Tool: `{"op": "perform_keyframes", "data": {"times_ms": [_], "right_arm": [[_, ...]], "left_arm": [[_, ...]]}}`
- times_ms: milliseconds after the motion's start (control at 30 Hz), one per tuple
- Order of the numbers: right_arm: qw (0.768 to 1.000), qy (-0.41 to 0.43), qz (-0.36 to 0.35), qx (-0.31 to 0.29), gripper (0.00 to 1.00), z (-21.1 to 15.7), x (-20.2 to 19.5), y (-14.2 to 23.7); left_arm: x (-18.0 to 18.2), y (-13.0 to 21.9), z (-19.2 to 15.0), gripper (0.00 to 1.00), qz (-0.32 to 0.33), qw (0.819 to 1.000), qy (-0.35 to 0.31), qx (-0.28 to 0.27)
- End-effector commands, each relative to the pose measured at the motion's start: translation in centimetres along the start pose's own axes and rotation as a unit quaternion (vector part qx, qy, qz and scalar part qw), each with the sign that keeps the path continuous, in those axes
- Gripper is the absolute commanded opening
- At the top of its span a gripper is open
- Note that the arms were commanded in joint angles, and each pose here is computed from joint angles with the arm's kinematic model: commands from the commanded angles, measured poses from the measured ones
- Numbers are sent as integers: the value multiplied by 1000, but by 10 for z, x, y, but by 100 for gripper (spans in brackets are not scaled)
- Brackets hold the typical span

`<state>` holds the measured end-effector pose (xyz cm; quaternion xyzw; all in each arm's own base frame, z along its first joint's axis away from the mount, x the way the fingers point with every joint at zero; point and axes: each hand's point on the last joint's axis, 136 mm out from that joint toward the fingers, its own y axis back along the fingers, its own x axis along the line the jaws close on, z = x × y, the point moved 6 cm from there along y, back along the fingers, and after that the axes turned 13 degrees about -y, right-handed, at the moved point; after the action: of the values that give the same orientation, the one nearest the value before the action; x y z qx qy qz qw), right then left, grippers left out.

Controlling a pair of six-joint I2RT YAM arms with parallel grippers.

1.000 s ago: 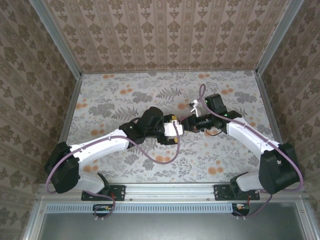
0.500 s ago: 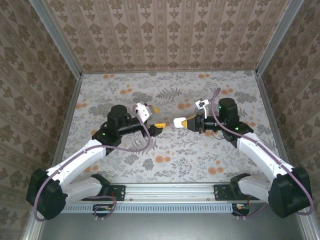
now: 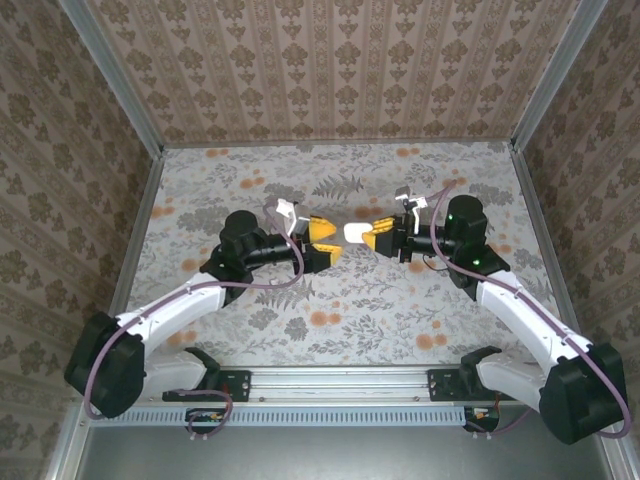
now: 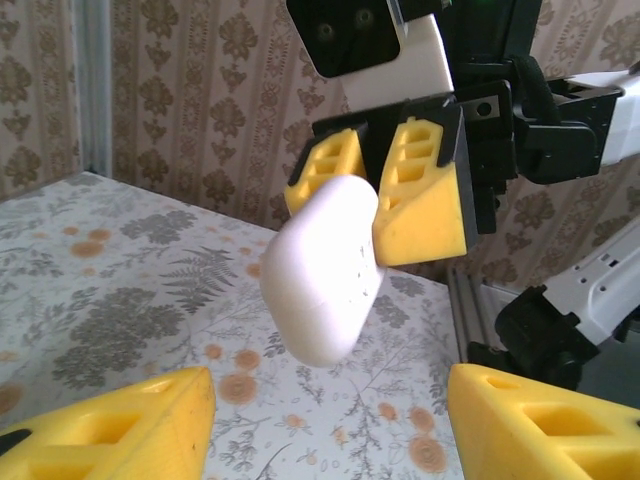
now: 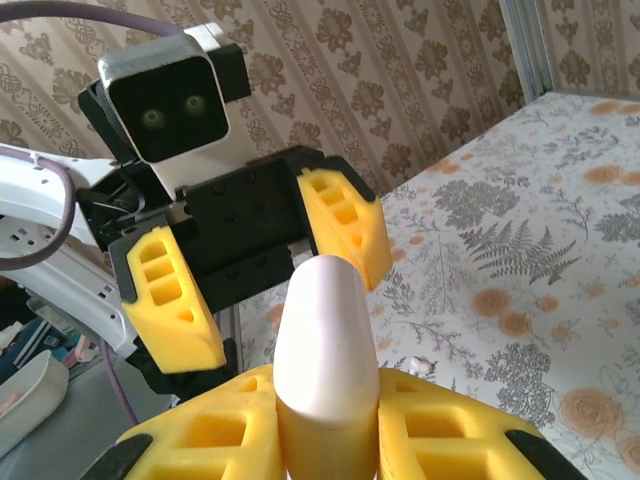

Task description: Insert wireless bluetooth earbuds into charging case

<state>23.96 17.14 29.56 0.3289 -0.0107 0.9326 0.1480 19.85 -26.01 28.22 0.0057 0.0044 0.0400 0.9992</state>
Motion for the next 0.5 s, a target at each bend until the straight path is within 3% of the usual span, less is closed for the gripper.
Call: {"op": "perform_keyframes", "data": {"times_ms": [0, 467], "right_arm": [[998, 44, 35, -11, 23, 6, 19, 3], [997, 54, 54, -21, 23, 9, 30, 2]], "left_arm": [[-6, -5, 29, 64, -25, 998, -32, -41], [-3, -22, 43, 57, -75, 996, -5, -50]]}}
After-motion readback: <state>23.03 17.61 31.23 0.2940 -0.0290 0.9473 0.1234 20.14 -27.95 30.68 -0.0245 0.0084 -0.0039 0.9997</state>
